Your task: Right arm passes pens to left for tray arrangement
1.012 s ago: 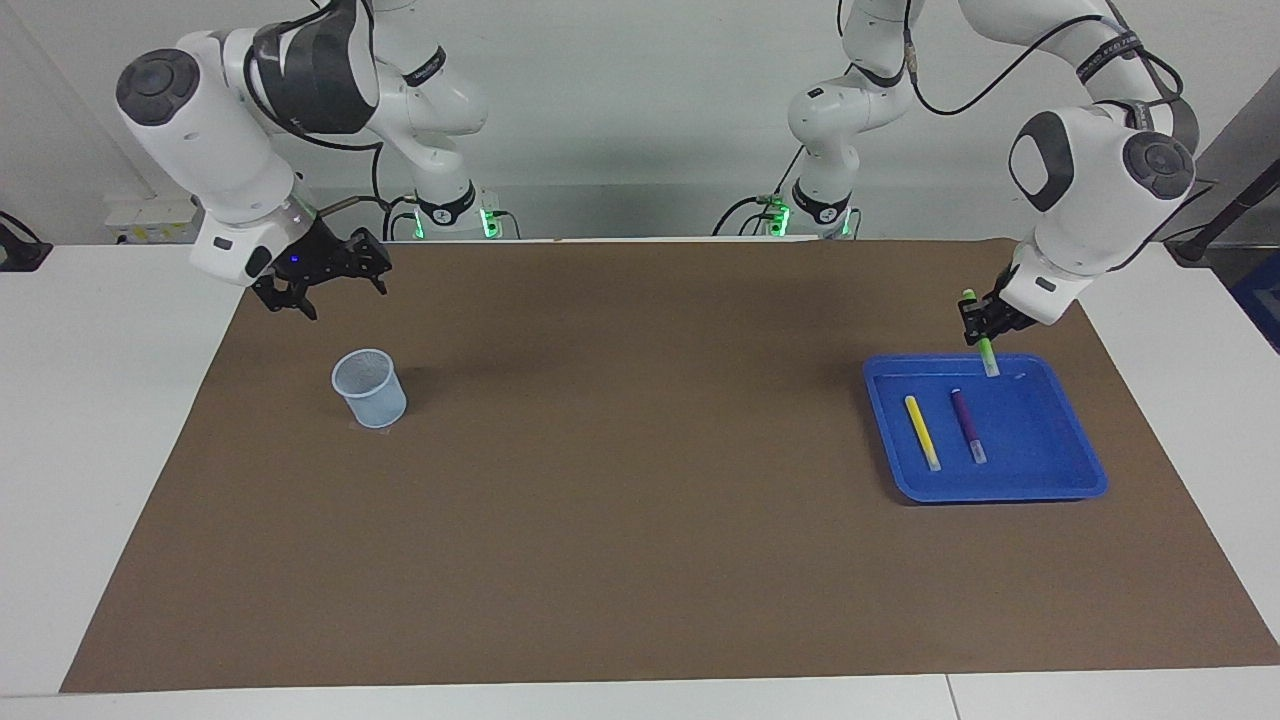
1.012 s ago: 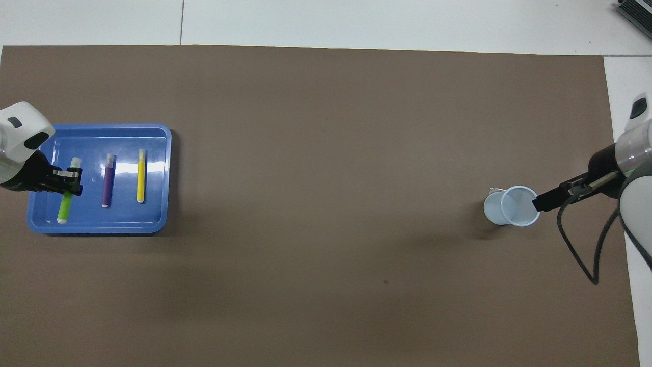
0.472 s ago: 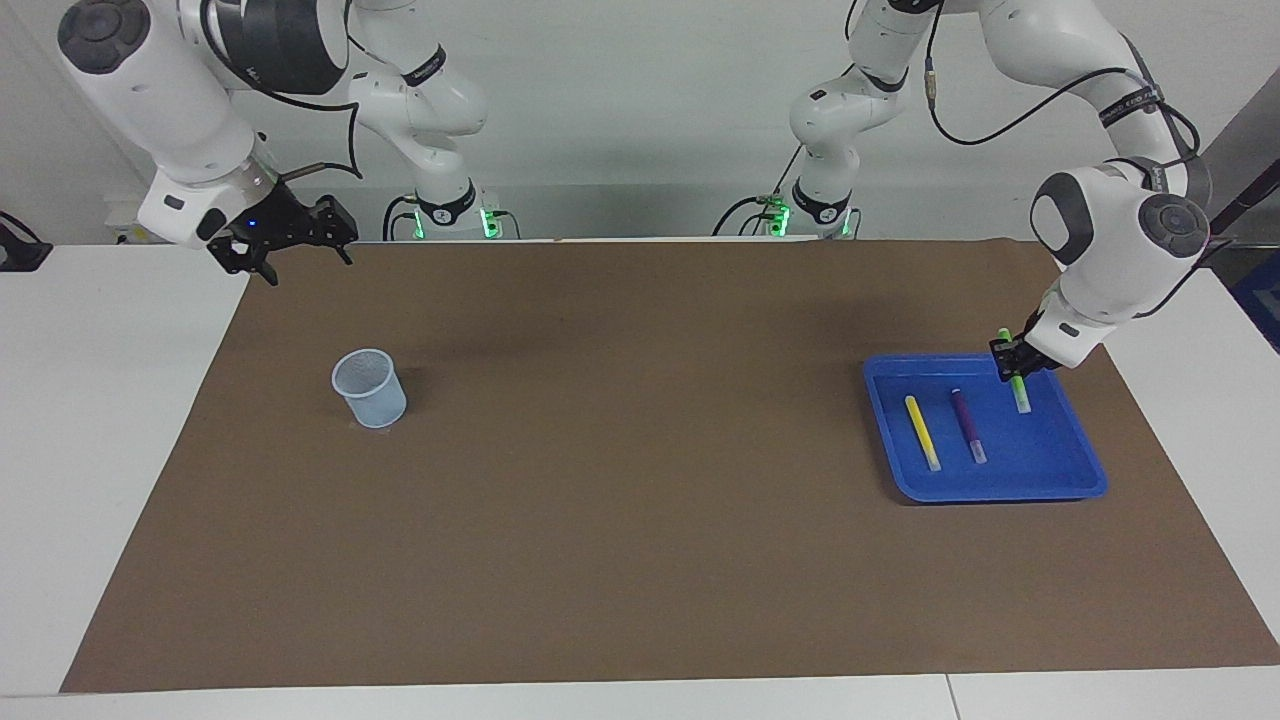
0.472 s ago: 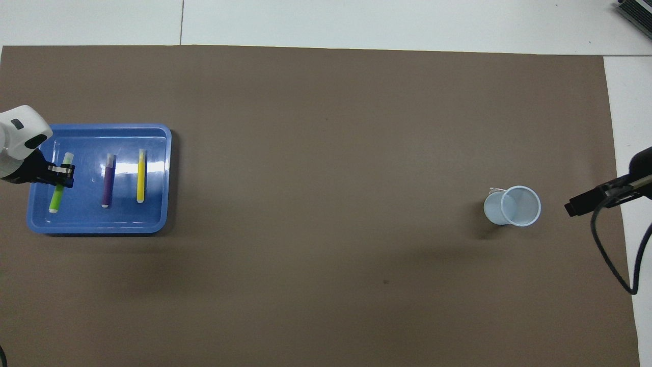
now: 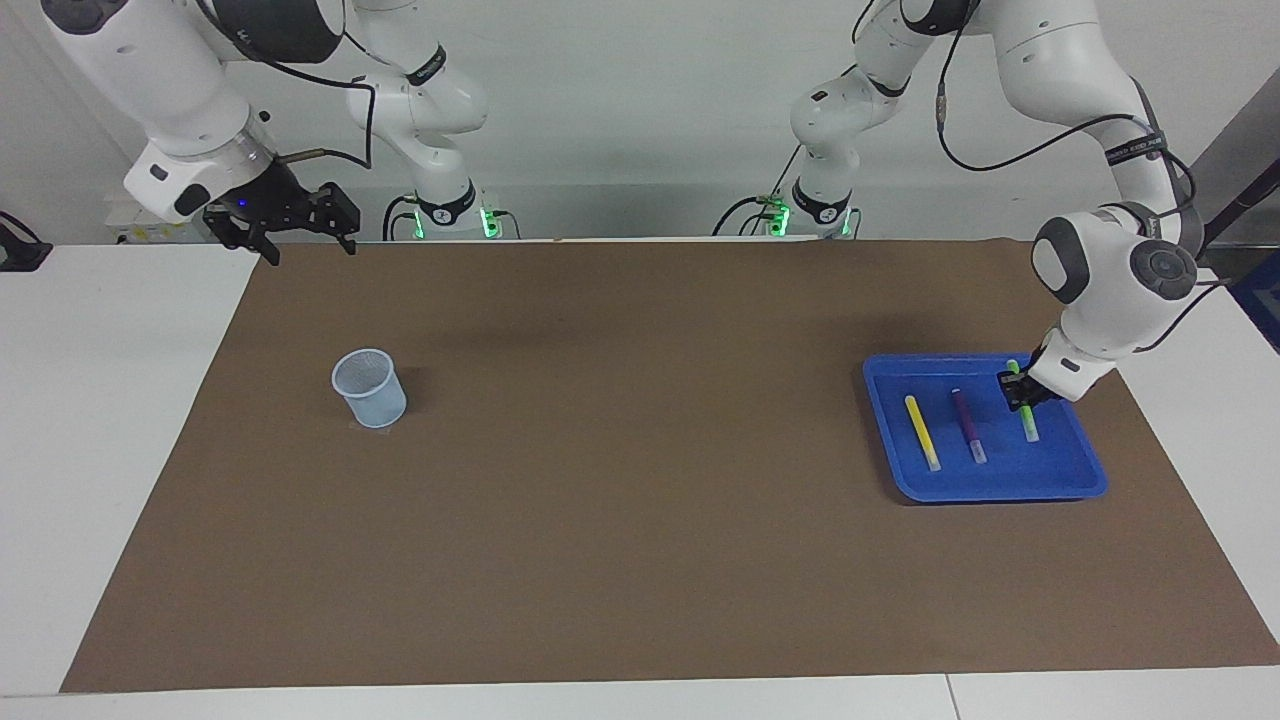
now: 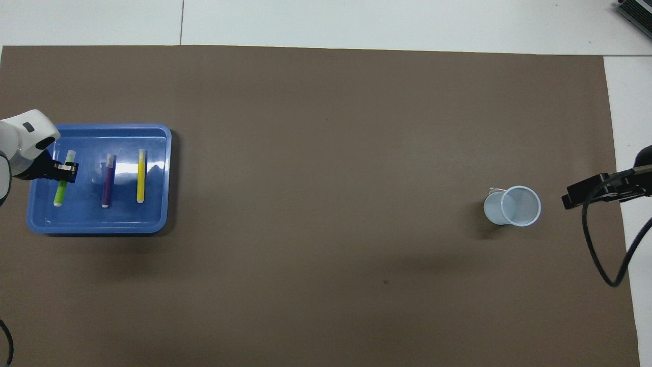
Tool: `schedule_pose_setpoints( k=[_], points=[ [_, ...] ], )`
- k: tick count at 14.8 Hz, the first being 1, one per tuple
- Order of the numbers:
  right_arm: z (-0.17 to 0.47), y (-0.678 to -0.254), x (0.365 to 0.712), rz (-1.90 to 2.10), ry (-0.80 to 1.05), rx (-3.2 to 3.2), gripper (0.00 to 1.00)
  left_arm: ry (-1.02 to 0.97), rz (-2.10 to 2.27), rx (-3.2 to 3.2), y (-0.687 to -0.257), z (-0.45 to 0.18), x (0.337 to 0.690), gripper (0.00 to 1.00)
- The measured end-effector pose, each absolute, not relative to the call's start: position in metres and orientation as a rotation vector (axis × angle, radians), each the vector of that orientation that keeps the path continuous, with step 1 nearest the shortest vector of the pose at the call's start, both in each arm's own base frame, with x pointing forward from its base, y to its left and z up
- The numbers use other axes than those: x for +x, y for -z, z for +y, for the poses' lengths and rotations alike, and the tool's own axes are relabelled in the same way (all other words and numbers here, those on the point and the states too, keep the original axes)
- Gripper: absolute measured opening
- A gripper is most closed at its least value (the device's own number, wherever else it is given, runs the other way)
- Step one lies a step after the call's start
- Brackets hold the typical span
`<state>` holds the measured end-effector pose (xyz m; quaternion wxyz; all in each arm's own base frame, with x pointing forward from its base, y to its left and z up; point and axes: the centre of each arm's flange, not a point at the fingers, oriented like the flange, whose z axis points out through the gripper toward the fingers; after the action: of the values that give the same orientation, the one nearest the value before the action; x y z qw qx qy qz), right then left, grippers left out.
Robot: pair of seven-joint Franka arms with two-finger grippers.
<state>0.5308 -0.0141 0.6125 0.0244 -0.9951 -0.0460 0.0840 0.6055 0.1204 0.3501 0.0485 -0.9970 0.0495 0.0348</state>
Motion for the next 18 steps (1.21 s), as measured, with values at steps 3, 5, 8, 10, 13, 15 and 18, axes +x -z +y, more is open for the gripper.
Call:
schedule_pose_setpoints(
  k=[3, 5, 8, 10, 13, 15, 18],
  points=[
    [-0.013, -0.606, 0.537, -0.1, -0.245, -3.077, 1.0, -0.077, 0.124, -3.048, -0.337, 0.134, 0.605, 0.18],
    [-0.006, -0.602, 0.542, -0.088, -0.234, -3.076, 1.0, -0.05, 0.118, -3.055, -0.325, 0.138, 0.604, 0.18],
    [-0.003, -0.6, 0.544, -0.078, -0.24, -3.077, 1.0, -0.014, 0.13, -3.066, -0.302, 0.135, 0.601, 0.18],
    [-0.004, -0.598, 0.549, -0.075, -0.245, -3.077, 1.0, 0.01, 0.132, -3.064, -0.3, 0.135, 0.598, 0.18],
    [-0.002, -0.595, 0.554, -0.081, -0.283, -3.074, 1.0, 0.027, 0.132, -3.063, -0.3, 0.135, 0.597, 0.25],
    [0.001, -0.597, 0.554, -0.09, -0.28, -3.074, 1.0, 0.025, 0.129, -3.065, -0.295, 0.136, 0.595, 0.46],
    [0.009, -0.605, 0.547, -0.115, -0.285, -3.073, 1.0, 0.019, 0.128, -3.068, -0.292, 0.137, 0.595, 0.78]
  ],
)
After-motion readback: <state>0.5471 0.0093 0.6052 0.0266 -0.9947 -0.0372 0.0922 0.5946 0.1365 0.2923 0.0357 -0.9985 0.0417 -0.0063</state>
